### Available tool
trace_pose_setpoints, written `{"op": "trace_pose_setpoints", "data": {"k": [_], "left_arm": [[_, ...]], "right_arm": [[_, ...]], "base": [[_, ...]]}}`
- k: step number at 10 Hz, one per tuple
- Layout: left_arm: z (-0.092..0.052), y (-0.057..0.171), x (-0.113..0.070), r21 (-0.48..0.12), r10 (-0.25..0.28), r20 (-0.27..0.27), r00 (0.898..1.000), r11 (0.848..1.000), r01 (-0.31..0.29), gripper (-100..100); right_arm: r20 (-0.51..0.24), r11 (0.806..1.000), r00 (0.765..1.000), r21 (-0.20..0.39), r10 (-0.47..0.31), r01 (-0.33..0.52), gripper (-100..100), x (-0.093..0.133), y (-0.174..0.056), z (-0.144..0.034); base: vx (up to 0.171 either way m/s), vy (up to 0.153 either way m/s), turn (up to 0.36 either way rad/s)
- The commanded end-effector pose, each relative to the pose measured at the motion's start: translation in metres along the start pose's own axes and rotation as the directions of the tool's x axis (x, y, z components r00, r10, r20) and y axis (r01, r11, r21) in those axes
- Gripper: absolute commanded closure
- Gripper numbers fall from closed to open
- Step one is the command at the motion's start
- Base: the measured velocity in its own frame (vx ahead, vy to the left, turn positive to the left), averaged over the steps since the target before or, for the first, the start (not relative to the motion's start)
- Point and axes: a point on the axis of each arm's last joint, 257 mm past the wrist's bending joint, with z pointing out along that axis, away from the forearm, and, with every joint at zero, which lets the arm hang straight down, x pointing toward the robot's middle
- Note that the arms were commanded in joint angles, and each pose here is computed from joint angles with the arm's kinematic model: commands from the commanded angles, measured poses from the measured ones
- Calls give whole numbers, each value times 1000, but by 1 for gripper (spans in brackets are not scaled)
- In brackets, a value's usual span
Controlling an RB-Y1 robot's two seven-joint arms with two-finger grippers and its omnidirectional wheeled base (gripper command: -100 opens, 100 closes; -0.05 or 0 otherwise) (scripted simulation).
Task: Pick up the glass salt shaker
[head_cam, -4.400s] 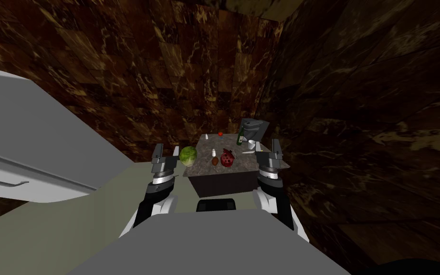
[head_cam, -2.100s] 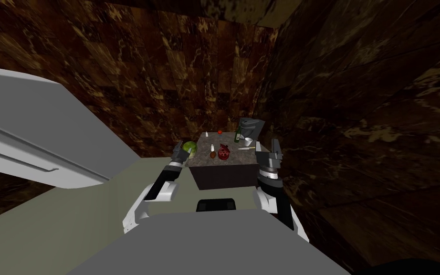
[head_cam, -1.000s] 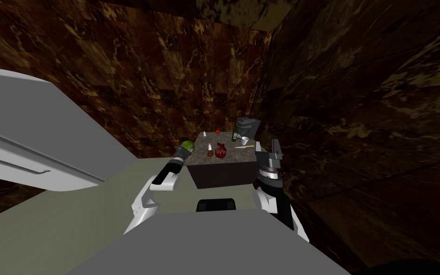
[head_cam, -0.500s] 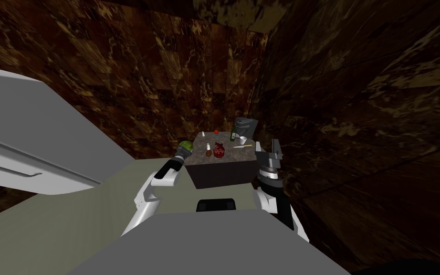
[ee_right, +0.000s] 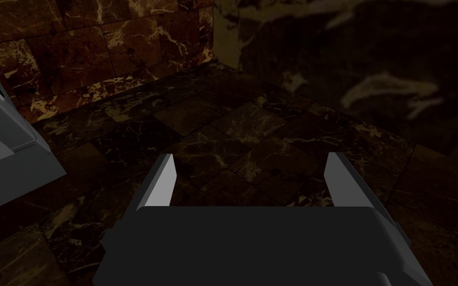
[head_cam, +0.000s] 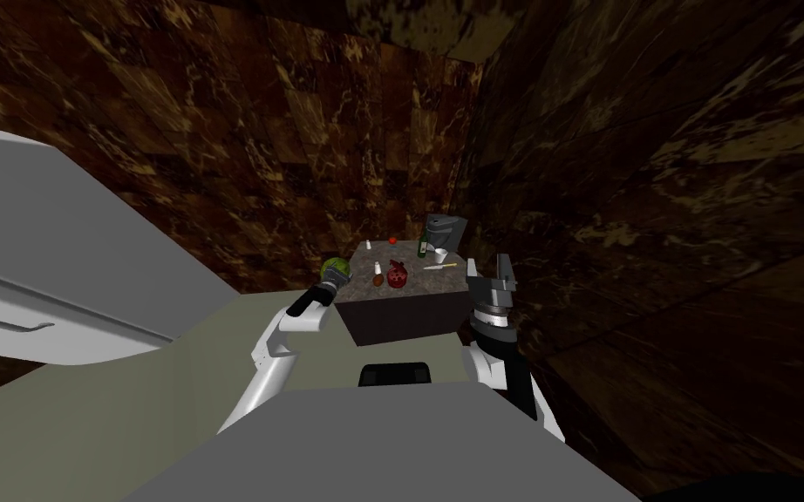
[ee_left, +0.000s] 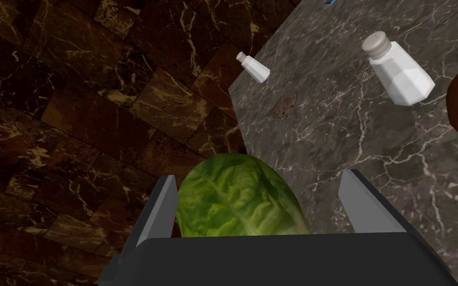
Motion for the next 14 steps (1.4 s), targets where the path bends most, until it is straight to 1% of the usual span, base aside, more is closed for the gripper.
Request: {"op": "trace_pose_setpoints", "data": {"k": [1, 2, 3, 4, 5, 6, 7, 8, 9, 10, 11, 12, 13, 14], "left_arm": [[3, 3, -9, -24, -28, 37, 999, 999, 29, -100], [10, 0, -12, -30, -78, 57, 995, 996, 79, -100], [10, 5, -19, -47, -77, 82, 994, 996, 81, -100], [16, 2, -22, -51, -125, 103, 987, 990, 131, -100], [15, 7, -28, -66, -123, 127, 984, 989, 132, -100], [15, 8, -29, -69, -123, 133, 983, 989, 133, -100], [21, 7, -35, -75, -169, 163, 972, 980, 183, -100], [20, 10, -38, -84, -167, 179, 970, 979, 184, -100], [25, 9, -43, -87, -211, 209, 955, 968, 233, -100], [24, 12, -47, -95, -209, 224, 952, 967, 235, -100], [29, 10, -51, -94, -252, 250, 935, 955, 282, -100], [27, 13, -55, -103, -249, 268, 931, 953, 284, -100], [32, 12, -59, -102, -288, 295, 911, 938, 330, -100], [30, 15, -62, -108, -285, 309, 907, 937, 332, -100]], "right_arm": [[0, 1000, 1000, 0, 0, 0, 0, 0, 0, 0], [0, 1000, 1000, 0, 0, 0, 0, 0, 0, 0], [0, 1000, 1000, 0, 0, 0, 0, 0, 0, 0], [0, 1000, 1000, 0, 0, 0, 0, 0, 0, 0], [0, 1000, 1000, 0, 0, 0, 0, 0, 0, 0], [0, 1000, 1000, 0, 0, 0, 0, 0, 0, 0], [0, 1000, 1000, 0, 0, 0, 0, 0, 0, 0], [0, 1000, 1000, 0, 0, 0, 0, 0, 0, 0], [0, 1000, 1000, 0, 0, 0, 0, 0, 0, 0], [0, 1000, 1000, 0, 0, 0, 0, 0, 0, 0], [0, 1000, 1000, 0, 0, 0, 0, 0, 0, 0], [0, 1000, 1000, 0, 0, 0, 0, 0, 0, 0], [0, 1000, 1000, 0, 0, 0, 0, 0, 0, 0], [0, 1000, 1000, 0, 0, 0, 0, 0, 0, 0]], "base": [[1, -26, -45], [0, -29, -87], [5, -20, -31], [16, -25, -73], [12, -22, -40], [3, -11, 3], [10, -18, -83], [12, -16, -53], [13, -21, -97], [15, -19, -50], [31, -26, -78], [26, -19, -55], [28, -25, -103], [22, -16, -53]]}}
